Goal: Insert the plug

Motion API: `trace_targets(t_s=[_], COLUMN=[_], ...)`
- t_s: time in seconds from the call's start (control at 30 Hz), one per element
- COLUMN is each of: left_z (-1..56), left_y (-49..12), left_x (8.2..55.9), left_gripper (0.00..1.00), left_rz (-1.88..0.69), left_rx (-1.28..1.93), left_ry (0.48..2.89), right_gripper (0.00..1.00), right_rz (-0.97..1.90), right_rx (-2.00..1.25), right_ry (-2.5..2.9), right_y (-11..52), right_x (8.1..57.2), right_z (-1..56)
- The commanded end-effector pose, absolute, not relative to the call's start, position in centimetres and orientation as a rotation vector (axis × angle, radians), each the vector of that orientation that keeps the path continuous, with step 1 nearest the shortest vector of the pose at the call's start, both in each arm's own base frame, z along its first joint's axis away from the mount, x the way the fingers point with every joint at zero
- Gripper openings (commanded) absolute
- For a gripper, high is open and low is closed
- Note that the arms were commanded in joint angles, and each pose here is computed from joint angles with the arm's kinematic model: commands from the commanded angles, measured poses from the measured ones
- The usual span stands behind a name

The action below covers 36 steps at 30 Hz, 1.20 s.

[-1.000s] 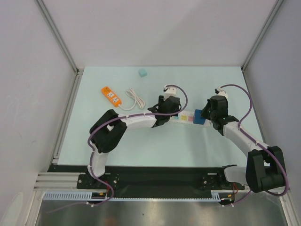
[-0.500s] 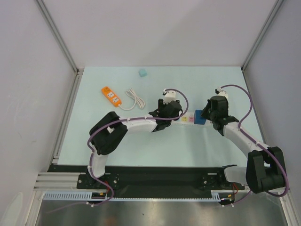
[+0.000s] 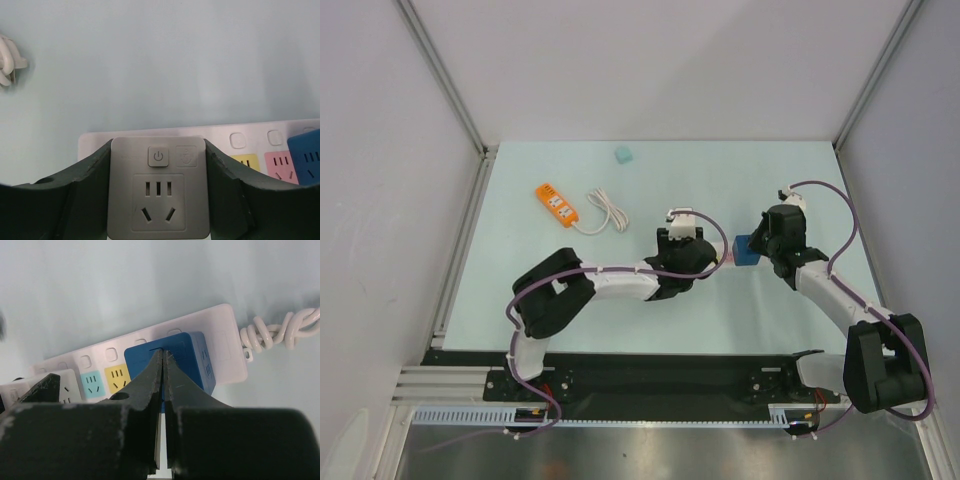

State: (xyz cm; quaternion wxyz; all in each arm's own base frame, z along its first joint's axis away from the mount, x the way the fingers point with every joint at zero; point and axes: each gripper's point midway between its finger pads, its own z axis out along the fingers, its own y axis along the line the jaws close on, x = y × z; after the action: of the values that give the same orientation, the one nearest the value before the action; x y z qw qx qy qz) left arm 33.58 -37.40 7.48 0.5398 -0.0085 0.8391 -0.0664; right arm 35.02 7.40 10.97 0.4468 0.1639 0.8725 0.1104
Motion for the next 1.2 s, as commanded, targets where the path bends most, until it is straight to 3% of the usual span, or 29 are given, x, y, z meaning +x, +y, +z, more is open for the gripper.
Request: trace_targets(t_s=[0.0, 0.6, 0.63, 0.67, 0.73, 0.77, 0.83, 0.87, 1.07, 1.17], left_z=[-4.0, -5.4, -5.1, -4.6, -3.0, -2.2, -0.3, 0.7, 5.9, 8.3], left_y=[-36.5, -37.2, -37.2, -37.4, -37.5, -37.6, -38.0, -38.3, -40.5, -40.9], left_x=[24.1, 22.7, 22.7, 22.7, 22.8, 22.9, 23.2, 23.4, 24.2, 24.5], left_gripper=[0.0, 0.02, 0.08, 0.25, 0.38, 0.49, 0.59, 0.72, 0.98, 1.0], left_rz=[-0.083, -0.141, -0.14, -0.148, -0.159, -0.156, -0.171, -0.171, -0.247, -0.268], left_rx=[0.312, 0.389, 0.391, 0.397, 0.404, 0.413, 0.413, 0.428, 0.472, 0.478], left_ry=[2.355, 2.473, 2.47, 2.466, 2.458, 2.456, 2.435, 2.426, 2.388, 2.373], right_gripper=[0.01, 0.01, 0.02, 0.03, 0.08, 0.1, 0.17, 0.19, 0.49, 0.56], right_rz=[0.262, 0.283, 0.286, 0.286, 0.292, 0.295, 0.303, 0.312, 0.344, 0.333], right_rx=[0.409, 0.395, 0.395, 0.394, 0.388, 0.387, 0.385, 0.382, 0.349, 0.333], right_ry=[2.33, 2.314, 2.314, 2.311, 2.301, 2.299, 2.288, 2.278, 2.231, 2.211], right_y=[7.7, 7.9, 7.9, 7.9, 8.0, 8.0, 8.1, 8.2, 8.7, 8.7], right_x=[31.9, 31.7, 31.8, 31.8, 31.9, 32.0, 32.3, 32.4, 33.4, 34.1], right_z=[7.0, 7.7, 7.8, 7.9, 8.5, 8.7, 9.5, 10.0, 13.0, 14.9])
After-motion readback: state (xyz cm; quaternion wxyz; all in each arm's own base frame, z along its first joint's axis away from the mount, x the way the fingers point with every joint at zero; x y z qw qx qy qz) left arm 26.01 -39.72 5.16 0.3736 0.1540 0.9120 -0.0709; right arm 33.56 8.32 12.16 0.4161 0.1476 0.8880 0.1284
